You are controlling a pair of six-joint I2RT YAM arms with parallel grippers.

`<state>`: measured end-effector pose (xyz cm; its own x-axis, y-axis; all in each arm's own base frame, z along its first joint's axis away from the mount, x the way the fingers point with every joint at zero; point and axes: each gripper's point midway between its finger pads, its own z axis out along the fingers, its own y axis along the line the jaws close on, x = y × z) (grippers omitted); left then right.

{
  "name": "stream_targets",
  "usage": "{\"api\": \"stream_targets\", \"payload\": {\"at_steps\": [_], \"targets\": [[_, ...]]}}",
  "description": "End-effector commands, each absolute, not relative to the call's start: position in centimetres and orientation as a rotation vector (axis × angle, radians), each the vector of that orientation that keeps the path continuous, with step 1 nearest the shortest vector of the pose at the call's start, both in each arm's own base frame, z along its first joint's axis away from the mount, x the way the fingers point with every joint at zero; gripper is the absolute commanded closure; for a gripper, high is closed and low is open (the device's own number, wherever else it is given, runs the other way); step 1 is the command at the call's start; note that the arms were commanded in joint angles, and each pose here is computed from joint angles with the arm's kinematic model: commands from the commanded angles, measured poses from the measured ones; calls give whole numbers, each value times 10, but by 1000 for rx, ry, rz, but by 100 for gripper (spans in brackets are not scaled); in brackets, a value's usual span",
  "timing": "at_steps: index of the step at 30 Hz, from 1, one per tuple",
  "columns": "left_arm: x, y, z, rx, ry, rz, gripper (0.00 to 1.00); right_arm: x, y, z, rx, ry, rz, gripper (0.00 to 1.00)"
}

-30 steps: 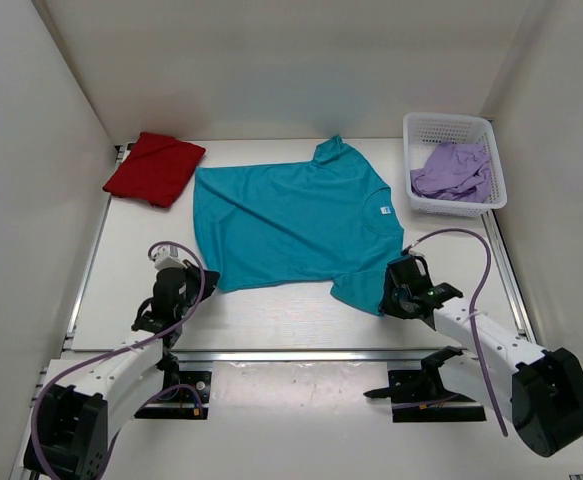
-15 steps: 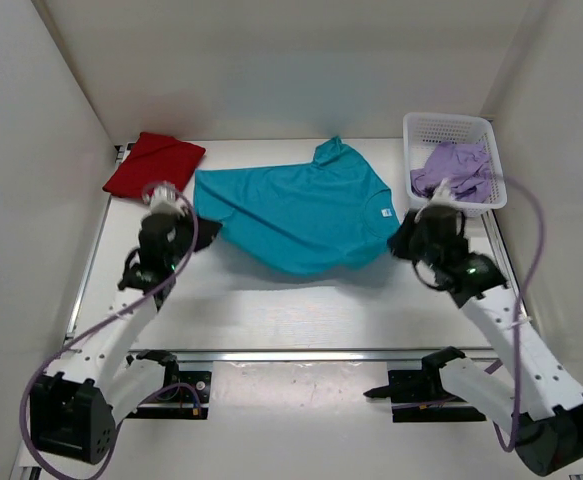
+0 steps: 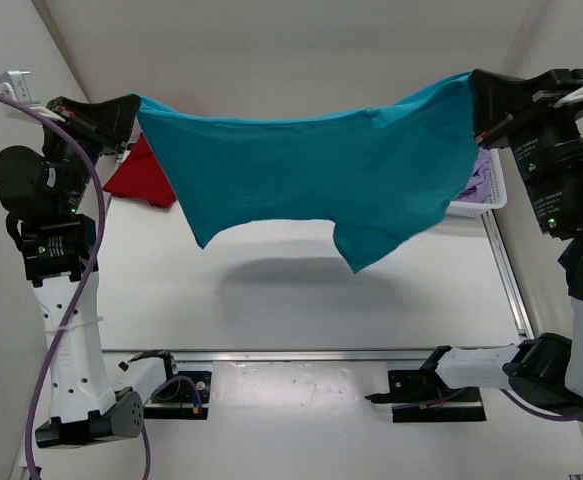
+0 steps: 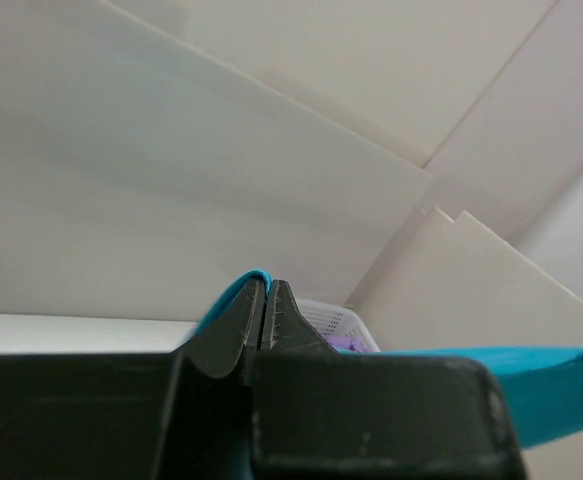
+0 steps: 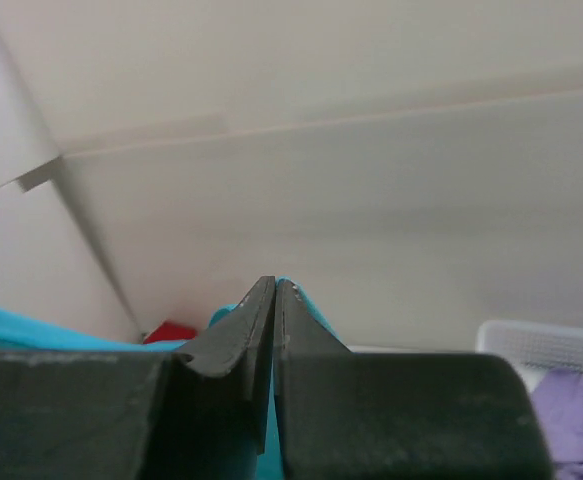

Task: Fold and stack the t-shirts
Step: Flatten out the tshirt

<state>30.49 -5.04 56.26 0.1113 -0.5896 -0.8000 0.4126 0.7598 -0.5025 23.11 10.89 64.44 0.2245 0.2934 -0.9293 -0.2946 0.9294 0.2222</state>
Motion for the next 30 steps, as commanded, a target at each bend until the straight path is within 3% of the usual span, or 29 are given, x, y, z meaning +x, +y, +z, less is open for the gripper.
{"api": "stream_targets", "payload": {"at_steps": [1, 5, 14, 16, 23, 30], "targets": [[308, -51, 556, -189, 1318, -776, 100, 258, 110, 645, -35, 1270, 198, 100], [335, -42, 518, -266, 1386, -747, 100, 301, 123, 631, -96, 1295, 126, 100], [437, -60, 355, -394, 1714, -691, 100, 503, 95, 456, -140, 1731, 328, 100], [460, -61, 344, -404, 1751, -670, 100, 529, 95, 451, -135, 1721, 377, 100], [522, -64, 386, -376, 1705, -703, 100, 557, 80, 491, -114, 1546, 375, 100], [533, -43, 469, -358, 1537, -682, 100, 517, 59, 579, -137, 1296, 492, 100]]}}
